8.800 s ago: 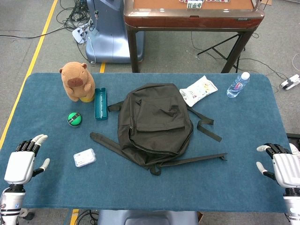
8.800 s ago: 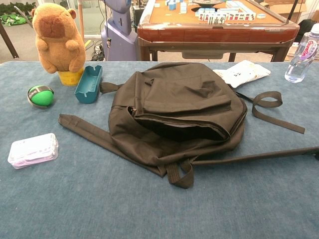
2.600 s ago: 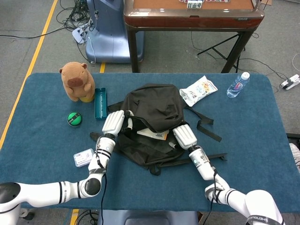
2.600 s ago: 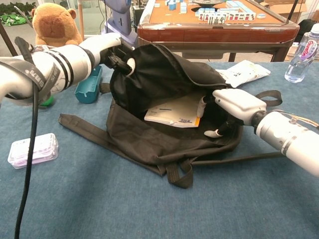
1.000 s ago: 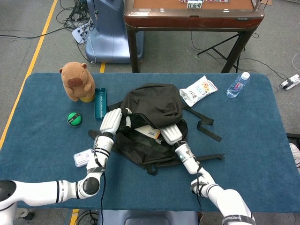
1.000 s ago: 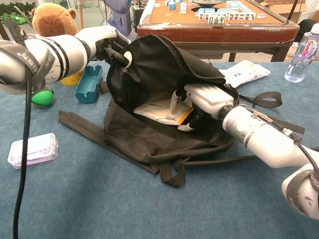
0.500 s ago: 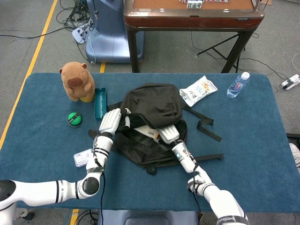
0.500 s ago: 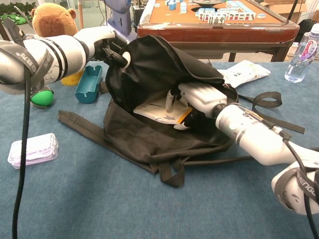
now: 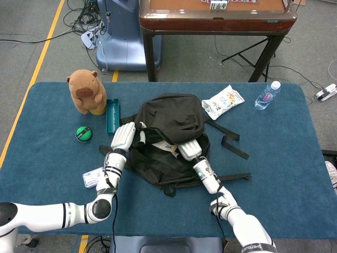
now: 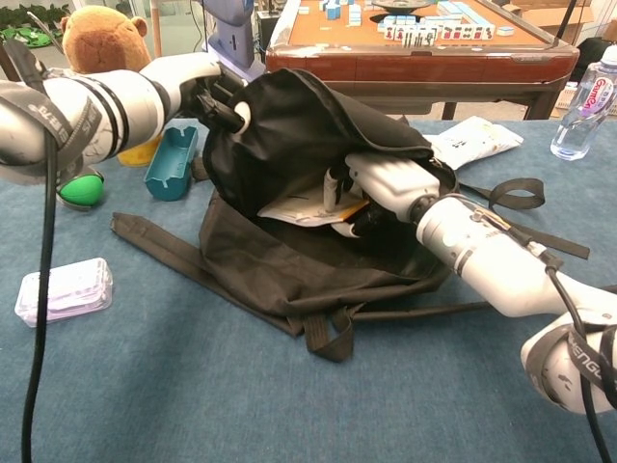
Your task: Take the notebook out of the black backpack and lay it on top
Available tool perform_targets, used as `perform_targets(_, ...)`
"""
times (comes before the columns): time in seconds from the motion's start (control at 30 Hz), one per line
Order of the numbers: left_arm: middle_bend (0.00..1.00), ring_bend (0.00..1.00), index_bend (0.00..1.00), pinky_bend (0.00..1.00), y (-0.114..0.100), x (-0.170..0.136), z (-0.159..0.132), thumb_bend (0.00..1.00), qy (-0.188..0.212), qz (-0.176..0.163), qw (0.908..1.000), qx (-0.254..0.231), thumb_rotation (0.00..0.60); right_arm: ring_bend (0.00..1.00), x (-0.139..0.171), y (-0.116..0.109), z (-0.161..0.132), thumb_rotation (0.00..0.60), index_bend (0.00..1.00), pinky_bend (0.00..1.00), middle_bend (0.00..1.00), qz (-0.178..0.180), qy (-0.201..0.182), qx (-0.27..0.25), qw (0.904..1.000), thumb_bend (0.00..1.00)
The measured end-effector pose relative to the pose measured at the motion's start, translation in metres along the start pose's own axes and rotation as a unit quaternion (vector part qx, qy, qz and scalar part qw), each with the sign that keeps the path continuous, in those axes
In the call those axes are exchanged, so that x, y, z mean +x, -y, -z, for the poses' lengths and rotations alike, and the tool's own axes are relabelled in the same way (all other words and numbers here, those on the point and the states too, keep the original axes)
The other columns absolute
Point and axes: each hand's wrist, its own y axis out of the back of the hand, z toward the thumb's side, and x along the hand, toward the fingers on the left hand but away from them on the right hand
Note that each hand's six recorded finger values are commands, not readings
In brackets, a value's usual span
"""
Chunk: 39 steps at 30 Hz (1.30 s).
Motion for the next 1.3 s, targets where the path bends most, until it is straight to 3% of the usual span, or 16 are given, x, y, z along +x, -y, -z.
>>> perform_targets(0.2,0.51,0.53,0.66,0.29,-0.002,0.000,0.000,0.69,0.001,-0.002,1.0000,0.000,0.600,0.43,0.001,-0.008,0.002,0.600,0.67,0.46,0.55,0.019,-0.002,-0.005,0.9998,0.39)
perform_targets(0.37,0.51,0.53,0.65,0.29,-0.007,0.000,0.000,0.69,0.002,-0.007,1.0000,0.003,0.600,0.49,0.009,-0.017,0.005,0.600,0.73,0.51,0.59,0.039,-0.014,-0.009,0.9991,0.40)
perform_targets(0.67,0.51,0.53,0.65,0.29,-0.010,-0.002,0.000,0.69,0.004,-0.005,0.9999,0.009,0.600,0.53,0.034,-0.045,0.020,0.600,0.75,0.55,0.61,0.073,-0.060,-0.027,0.9952,0.40)
perform_targets(0.93,0.51,0.53,0.65,0.29,-0.008,-0.004,-0.005,0.69,0.011,-0.001,0.9999,0.012,0.600,0.53,0.061,-0.072,0.029,0.600,0.76,0.55,0.62,0.078,-0.098,-0.060,0.9903,0.40)
perform_targets(1.3,0.51,0.53,0.65,0.29,-0.007,-0.012,-0.019,0.69,0.035,0.005,0.9990,0.030,0.600,0.55,0.108,-0.132,0.031,0.600,0.77,0.57,0.63,0.083,-0.123,-0.120,0.9815,0.40)
